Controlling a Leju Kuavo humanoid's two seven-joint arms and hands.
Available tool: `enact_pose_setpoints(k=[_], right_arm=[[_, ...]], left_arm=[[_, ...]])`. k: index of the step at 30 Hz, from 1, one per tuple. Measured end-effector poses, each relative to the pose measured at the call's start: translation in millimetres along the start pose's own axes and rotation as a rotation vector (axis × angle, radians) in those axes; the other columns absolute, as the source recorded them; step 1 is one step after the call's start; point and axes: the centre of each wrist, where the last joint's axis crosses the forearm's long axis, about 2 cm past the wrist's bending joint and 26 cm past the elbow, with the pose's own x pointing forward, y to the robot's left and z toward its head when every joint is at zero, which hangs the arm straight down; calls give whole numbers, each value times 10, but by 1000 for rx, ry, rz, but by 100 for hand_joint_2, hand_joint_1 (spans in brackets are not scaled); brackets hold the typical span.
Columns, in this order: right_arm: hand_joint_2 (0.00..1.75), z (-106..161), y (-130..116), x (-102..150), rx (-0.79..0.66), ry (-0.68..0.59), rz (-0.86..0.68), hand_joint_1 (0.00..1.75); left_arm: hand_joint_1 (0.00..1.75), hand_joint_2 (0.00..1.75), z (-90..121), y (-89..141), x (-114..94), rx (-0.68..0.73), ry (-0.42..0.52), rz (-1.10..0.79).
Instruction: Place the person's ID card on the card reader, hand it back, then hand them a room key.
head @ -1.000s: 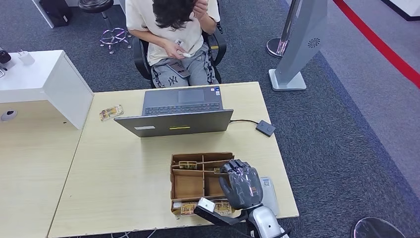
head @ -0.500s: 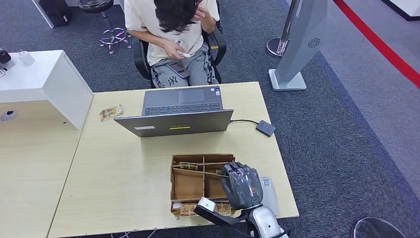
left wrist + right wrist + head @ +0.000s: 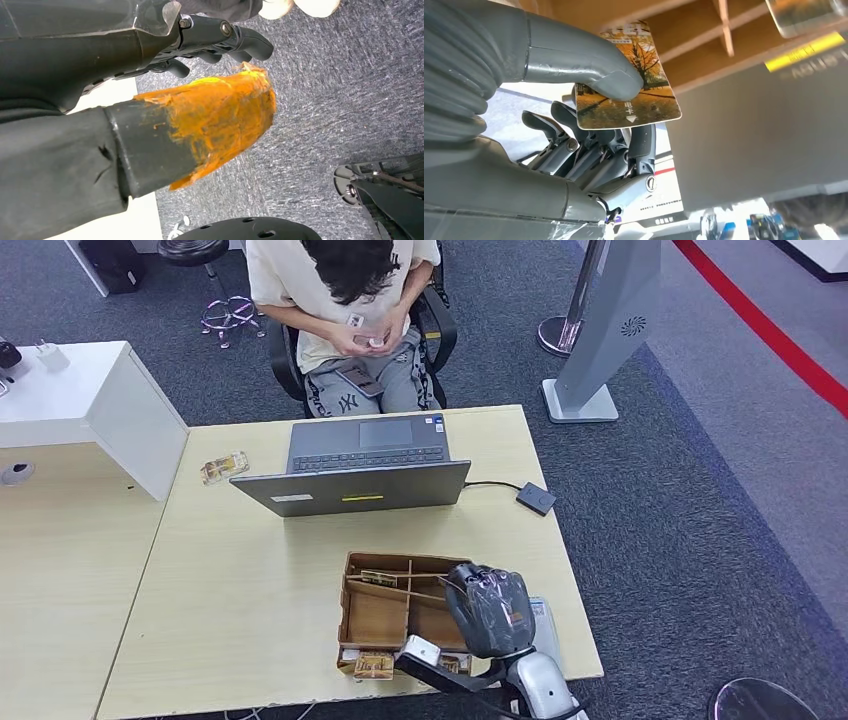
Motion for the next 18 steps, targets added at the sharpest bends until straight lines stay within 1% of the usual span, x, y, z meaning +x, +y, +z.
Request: enact_pose_setpoints(k=[4, 10, 14, 18], right_arm=[[175, -93, -202, 42, -110, -24, -43, 174], [175, -205, -558, 105, -291, -27, -106, 174], [175, -220, -739, 138, -372, -35, -121, 175], [175, -217, -850, 161, -417, -39, -124, 175]], left_arm=[[0, 0, 0, -3, -4, 1, 1, 2], [0, 0, 1, -11, -5, 0, -4, 7], [0, 0, 2, -14, -4, 0, -8, 10], [0, 0, 3, -17, -3, -1, -12, 14]])
